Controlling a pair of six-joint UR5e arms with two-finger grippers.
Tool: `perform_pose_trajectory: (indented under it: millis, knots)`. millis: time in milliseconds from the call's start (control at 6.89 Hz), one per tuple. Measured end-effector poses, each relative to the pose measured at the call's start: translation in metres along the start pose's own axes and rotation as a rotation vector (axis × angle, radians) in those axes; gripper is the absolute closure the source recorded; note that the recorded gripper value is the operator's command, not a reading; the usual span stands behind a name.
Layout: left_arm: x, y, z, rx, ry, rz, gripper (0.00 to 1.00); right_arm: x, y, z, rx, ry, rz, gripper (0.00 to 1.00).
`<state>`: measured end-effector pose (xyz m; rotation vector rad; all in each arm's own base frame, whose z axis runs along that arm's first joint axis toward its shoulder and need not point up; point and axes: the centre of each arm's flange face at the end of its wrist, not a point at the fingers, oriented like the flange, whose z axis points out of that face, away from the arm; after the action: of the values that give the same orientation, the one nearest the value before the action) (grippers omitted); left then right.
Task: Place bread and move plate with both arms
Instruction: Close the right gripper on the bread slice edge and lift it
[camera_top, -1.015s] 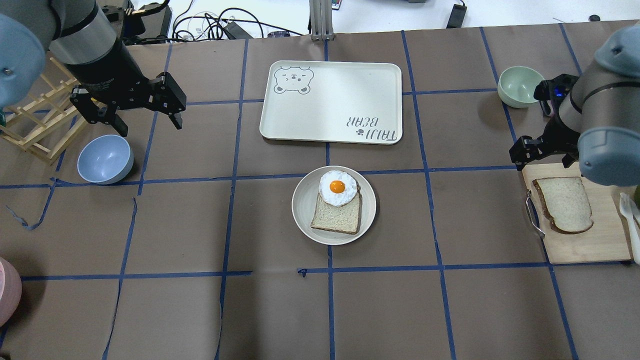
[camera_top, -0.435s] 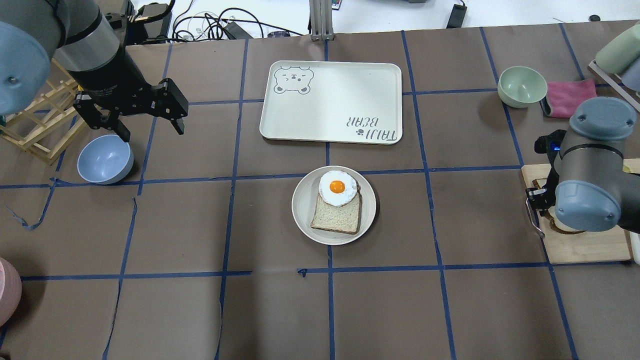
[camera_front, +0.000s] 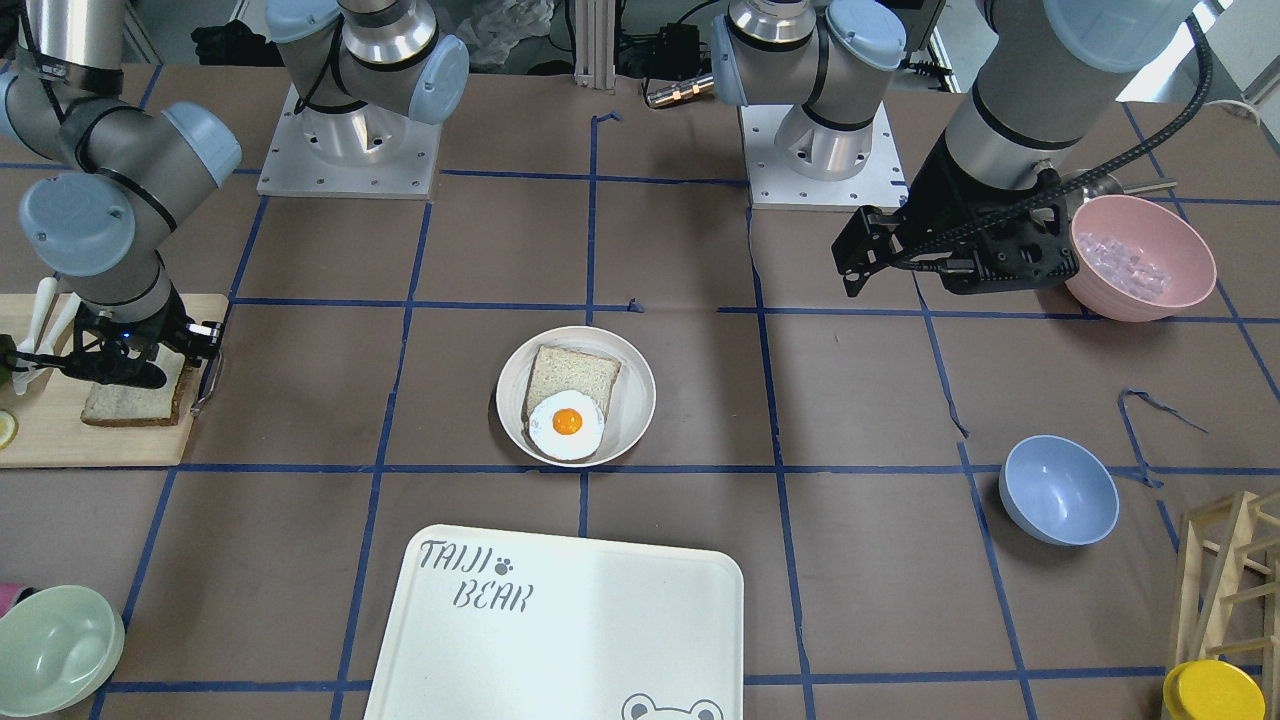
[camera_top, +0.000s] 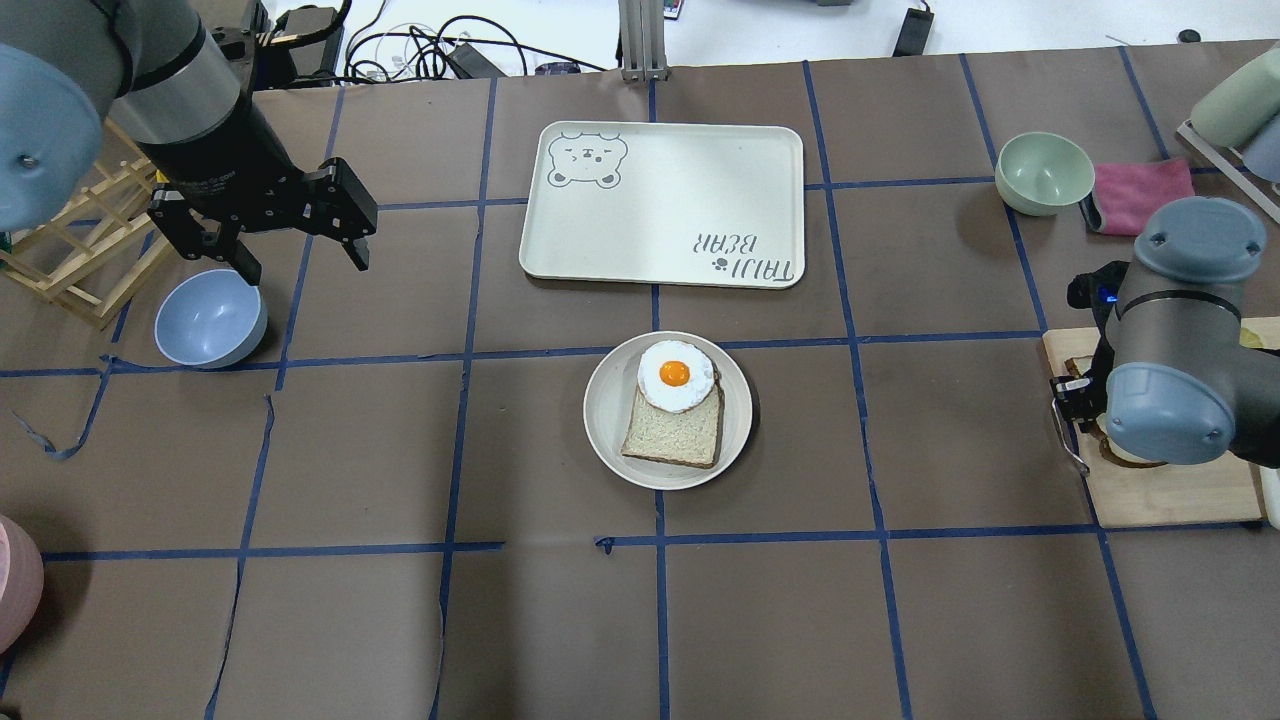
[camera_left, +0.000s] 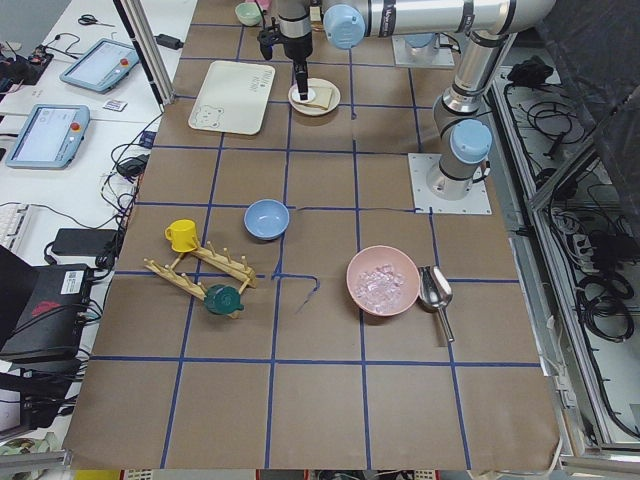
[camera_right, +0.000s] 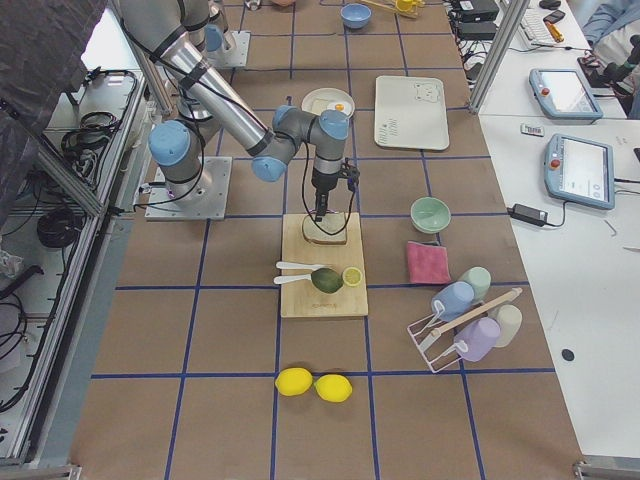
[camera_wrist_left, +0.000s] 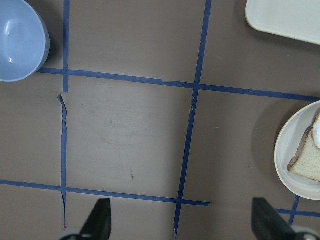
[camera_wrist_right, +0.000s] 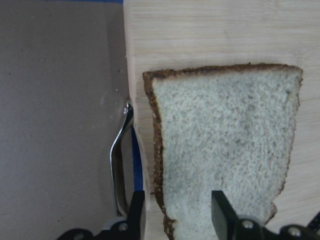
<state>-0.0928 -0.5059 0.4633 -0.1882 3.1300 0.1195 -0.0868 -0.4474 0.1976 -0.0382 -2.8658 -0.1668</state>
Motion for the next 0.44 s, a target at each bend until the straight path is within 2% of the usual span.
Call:
perform_pose_trajectory:
  millis: [145,290,435]
  knots:
    - [0.0,0.0,0.0,0.0,0.0,0.0,0.0,-0.001,-0.0006,0.0021,-0.003,-0.004,0.0,0.51]
    - [0.0,0.0,0.0,0.0,0.0,0.0,0.0,-0.0017,-0.0013,0.0033,-0.004,-0.007,0.0,0.72]
    - [-0.0001,0.0,0.0,0.0,-0.001,0.0,0.0,-0.0018,-0.0015,0.0037,-0.006,-0.007,-0.001,0.82]
